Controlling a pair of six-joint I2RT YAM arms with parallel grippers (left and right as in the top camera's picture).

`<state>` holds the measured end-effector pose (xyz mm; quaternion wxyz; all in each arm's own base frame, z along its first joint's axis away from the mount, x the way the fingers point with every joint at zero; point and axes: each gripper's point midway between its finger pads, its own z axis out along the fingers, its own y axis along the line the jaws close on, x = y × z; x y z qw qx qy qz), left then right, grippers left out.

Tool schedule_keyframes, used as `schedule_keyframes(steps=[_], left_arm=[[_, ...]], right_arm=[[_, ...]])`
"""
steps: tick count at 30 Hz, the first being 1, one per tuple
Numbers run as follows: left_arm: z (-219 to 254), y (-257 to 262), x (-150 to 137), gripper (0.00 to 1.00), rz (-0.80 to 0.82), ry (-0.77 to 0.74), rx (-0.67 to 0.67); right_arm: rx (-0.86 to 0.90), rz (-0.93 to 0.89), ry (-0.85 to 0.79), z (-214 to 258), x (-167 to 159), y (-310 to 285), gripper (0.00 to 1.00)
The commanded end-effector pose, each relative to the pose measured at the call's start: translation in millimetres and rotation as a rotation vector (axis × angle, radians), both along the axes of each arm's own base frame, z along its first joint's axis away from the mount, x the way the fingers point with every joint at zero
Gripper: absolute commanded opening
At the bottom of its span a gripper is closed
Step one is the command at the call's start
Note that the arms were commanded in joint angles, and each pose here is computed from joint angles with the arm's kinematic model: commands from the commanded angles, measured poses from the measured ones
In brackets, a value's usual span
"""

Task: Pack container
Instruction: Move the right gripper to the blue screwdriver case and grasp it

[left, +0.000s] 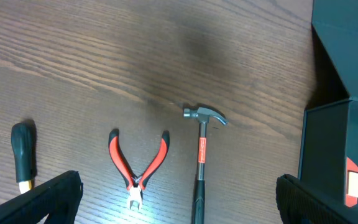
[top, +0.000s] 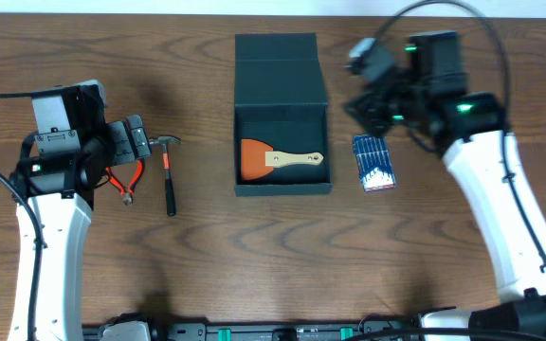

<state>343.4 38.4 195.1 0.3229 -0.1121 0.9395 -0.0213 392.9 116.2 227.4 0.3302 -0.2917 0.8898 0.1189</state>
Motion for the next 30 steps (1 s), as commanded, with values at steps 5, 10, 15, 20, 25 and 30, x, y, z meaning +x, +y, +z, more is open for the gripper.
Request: schedule_keyframes(steps=[5, 10, 15, 20, 25, 30], left_arm=[[9.3, -0.2, 4.3, 0.98, -0.012, -0.023, -0.001], [9.3, -0.2, 4.3, 0.98, -0.012, -0.023, -0.001], [9.3, -0.2, 4.3, 0.98, -0.012, -0.023, -0.001], [9.3, -0.2, 4.3, 0.98, -0.012, -0.023, -0.001], [9.3, -0.2, 4.3, 0.98, -0.012, -0.023, -0.001], [9.3, -0.2, 4.3, 0.98, -0.012, -0.023, -0.001]], right_arm=[[0.049, -0.338, 0.303, -76.4, -7.0, -63.1, 0.65], [0.063, -0.422, 0.471, -130.8, -20.1, -72.8, 0.84], [0.064, -0.413, 0.595, -168.7, -32.9, -68.0, 0.99], [-0.004, -0.434, 0.602, -188.1, -29.3, -75.4, 0.88], [-0.131, -0.446, 0.542, -191.6, -23.0, -81.9, 0.99], [-0.138, -0.427, 0.525, -191.7, -20.3, -74.3, 0.99]])
